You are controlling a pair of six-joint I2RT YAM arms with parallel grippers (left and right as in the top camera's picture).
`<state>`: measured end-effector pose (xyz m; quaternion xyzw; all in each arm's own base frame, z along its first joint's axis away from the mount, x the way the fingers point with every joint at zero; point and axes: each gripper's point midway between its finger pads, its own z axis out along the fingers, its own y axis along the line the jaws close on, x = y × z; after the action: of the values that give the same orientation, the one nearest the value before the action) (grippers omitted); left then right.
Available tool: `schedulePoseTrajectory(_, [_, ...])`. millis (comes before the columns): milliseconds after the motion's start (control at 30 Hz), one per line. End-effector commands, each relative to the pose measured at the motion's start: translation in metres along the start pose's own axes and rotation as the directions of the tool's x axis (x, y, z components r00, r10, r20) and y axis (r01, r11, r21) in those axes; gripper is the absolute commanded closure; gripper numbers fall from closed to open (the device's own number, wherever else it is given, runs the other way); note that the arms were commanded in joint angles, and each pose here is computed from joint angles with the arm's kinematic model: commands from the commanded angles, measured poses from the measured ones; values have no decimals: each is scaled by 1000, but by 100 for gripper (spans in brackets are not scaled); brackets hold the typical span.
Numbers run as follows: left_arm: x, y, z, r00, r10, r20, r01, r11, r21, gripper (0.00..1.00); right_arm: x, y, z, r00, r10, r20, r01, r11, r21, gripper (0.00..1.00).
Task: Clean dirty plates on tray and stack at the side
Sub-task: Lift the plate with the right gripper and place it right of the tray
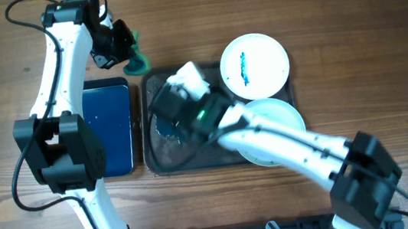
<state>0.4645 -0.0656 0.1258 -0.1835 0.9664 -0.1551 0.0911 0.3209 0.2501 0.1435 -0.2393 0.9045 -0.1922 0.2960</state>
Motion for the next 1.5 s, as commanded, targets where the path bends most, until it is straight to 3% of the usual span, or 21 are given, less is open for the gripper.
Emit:
schedulePoseTrajectory(0, [-6, -3, -13, 999, -10, 36, 10, 1000, 10, 96, 3, 21, 0, 975, 141, -170, -202, 882, -425, 96])
schedulePoseTrajectory(100, [-6, -2, -13, 999, -23, 38, 22, 1000, 7, 96, -12, -20, -2, 917, 300, -261, -398, 703, -590, 96])
schedulePoseTrajectory(167, [-8, 1, -13, 998, -35, 49, 35, 999, -10, 96, -12, -73, 5, 849, 427, -311, -525, 608, -596, 96])
schedulePoseTrajectory(300, [-9, 1, -13, 998, -34, 53, 35, 999, -14, 96, 30, -181, 41, 649, 654, -389, -757, 504, -416, 96])
schedulePoseTrajectory(433, [-9, 2, -13, 998, -34, 56, 36, 999, -20, 96, 116, -277, 75, 384, 828, -408, -923, 353, -152, 96])
schedulePoseTrajectory(567, [-8, 0, -12, 998, -28, 55, 30, 999, -19, 96, 197, -304, 102, 160, 905, -395, -978, 200, 62, 96])
schedulePoseTrajectory(700, [-6, -5, -11, 998, -17, 54, 17, 1000, -16, 96, 239, -282, 125, 70, 916, -396, -976, 145, 162, 96])
schedulePoseTrajectory(1000, [-6, -9, -10, 998, -7, 58, 8, 1000, -12, 96, 275, -245, 152, 80, 918, -389, -969, 163, 186, 96])
schedulePoseTrajectory(1067, [-6, -9, -10, 998, -7, 58, 7, 1000, -12, 96, 276, -243, 152, 81, 916, -392, -968, 166, 187, 81])
schedulePoseTrajectory(1167, [-5, -10, -10, 998, -5, 57, 6, 1000, -12, 96, 272, -242, 149, 107, 905, -412, -968, 190, 167, 70])
schedulePoseTrajectory(1267, [-11, -18, -10, 996, 10, 86, -10, 1000, 6, 96, 234, -251, 136, 220, 868, -445, -957, 282, 75, 66])
schedulePoseTrajectory(1367, [-11, -29, -8, 994, 37, 105, -39, 999, 15, 96, 158, -260, 114, 424, 812, -401, -898, 435, -69, 67])
schedulePoseTrajectory(1467, [-6, -34, -5, 991, 67, 114, -64, 998, -27, 96, 83, -233, 100, 598, 728, -335, -801, 546, -243, 73])
